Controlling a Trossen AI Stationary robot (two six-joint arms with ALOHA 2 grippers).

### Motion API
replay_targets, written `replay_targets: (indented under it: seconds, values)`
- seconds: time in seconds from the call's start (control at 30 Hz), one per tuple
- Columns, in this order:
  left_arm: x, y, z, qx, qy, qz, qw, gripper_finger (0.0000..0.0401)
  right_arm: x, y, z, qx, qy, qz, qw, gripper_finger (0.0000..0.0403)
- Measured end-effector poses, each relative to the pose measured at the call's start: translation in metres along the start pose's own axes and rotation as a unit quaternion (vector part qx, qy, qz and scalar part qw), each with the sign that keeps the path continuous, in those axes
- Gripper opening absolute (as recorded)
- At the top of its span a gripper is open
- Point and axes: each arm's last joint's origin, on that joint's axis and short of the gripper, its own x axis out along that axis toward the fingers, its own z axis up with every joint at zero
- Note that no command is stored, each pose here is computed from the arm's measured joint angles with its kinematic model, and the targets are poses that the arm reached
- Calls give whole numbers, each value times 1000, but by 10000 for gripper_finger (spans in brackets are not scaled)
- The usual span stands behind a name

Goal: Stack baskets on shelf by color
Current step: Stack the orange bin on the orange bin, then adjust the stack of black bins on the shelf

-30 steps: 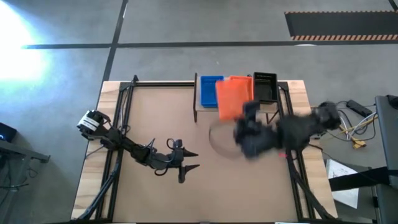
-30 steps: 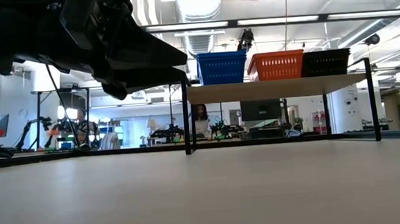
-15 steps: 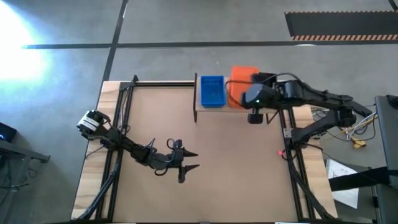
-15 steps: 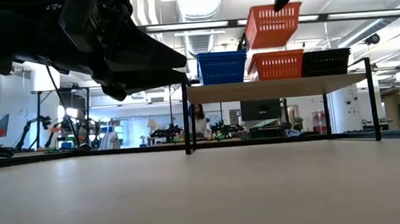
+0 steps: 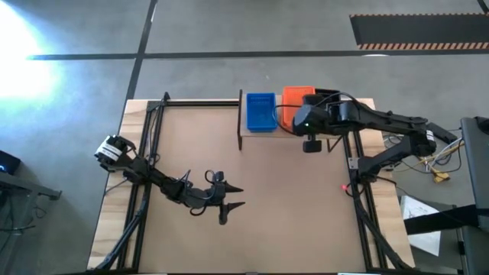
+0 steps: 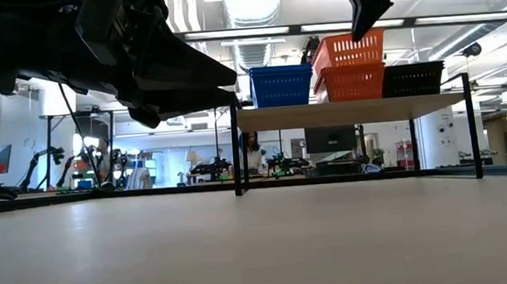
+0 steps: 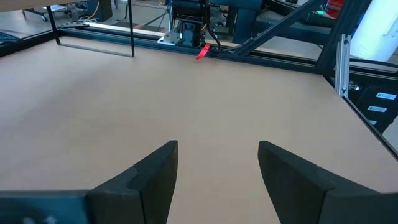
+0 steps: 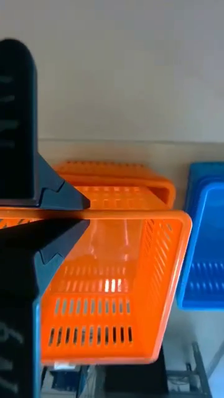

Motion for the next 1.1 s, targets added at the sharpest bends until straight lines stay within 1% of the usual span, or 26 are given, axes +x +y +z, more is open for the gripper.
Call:
replay_targets:
  seconds: [0.13,0.27,0.47,0.57,0.87,1.0,1.1]
  values:
    - [0,0,0,0,0,0,1000,207,0,-2,2,5,-2,-32,999,13]
    - [0,0,0,-1,0,0,1000,207,3,-3,4,-2,-4,-53,999,13]
    - [0,0,0,-1,0,0,1000,207,12,2,2,-16,9,-48,999,19]
    - [0,0,0,-1,0,0,1000,207,12,2,2,-9,8,-49,999,36]
    - [0,0,0,-1,0,0,1000,207,4,-2,4,14,-6,-54,998,106]
    - [0,0,0,0,0,0,1000,207,-2,-5,3,35,-13,-56,998,131]
    - [0,0,0,0,0,0,1000,207,-8,-7,1,67,-23,-59,996,142]
